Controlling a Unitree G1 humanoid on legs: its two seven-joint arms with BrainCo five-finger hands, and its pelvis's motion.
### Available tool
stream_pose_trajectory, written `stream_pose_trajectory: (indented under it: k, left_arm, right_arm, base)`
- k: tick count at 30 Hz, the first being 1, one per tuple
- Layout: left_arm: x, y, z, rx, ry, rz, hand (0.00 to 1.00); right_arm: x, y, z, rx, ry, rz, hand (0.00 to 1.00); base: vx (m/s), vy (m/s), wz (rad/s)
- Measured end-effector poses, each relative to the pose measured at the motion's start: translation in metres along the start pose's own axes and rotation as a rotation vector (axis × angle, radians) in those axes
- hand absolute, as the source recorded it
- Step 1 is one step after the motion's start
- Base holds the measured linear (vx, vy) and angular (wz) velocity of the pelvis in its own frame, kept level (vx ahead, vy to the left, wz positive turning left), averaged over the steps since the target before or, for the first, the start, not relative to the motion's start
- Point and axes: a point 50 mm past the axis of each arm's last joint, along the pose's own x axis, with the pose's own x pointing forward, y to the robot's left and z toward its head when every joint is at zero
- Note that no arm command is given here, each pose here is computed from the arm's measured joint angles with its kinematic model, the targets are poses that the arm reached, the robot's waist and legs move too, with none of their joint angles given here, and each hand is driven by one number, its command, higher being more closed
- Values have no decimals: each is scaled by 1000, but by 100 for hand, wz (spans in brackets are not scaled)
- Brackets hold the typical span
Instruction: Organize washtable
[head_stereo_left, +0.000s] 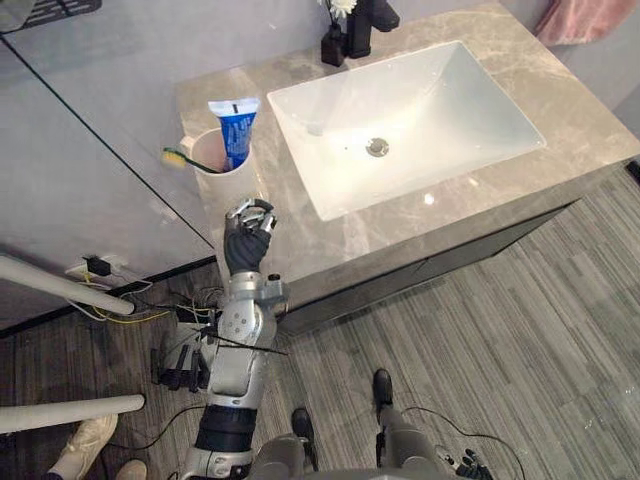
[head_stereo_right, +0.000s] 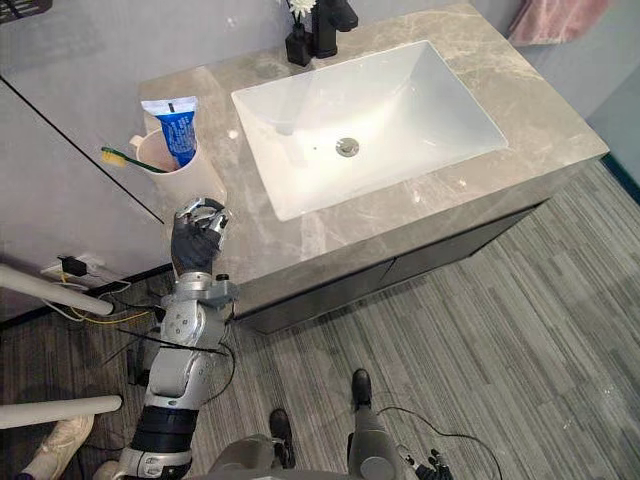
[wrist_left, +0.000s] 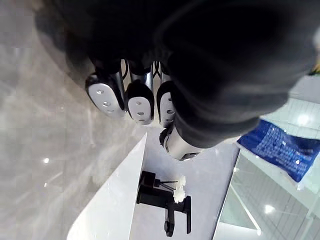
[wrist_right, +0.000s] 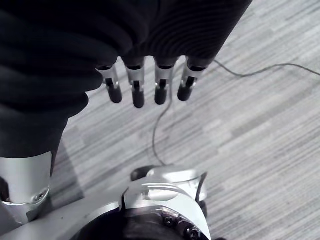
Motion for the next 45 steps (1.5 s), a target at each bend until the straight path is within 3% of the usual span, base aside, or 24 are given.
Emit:
stream_pose_trajectory:
  k: [11, 33, 39, 45]
  left_arm:
    - [1, 11, 6, 13, -27, 53, 100]
    - [32, -2, 2, 41, -24, 9, 100]
    - [60, -4, 12, 130, -70, -6, 100]
    - [94, 2, 51, 235, -211, 22, 100]
  right_arm:
    - [0, -1, -1, -2, 3, -1, 0]
    - [1, -4, -2, 9, 15, -10, 0]
    - [4, -3, 3, 9, -2, -9, 0]
    - [7, 1, 17, 9, -51, 4, 0]
  base:
    - [-2, -5, -1]
    - [-9, -5, 0]
    - [-9, -5, 0]
    - [-36, -18, 0]
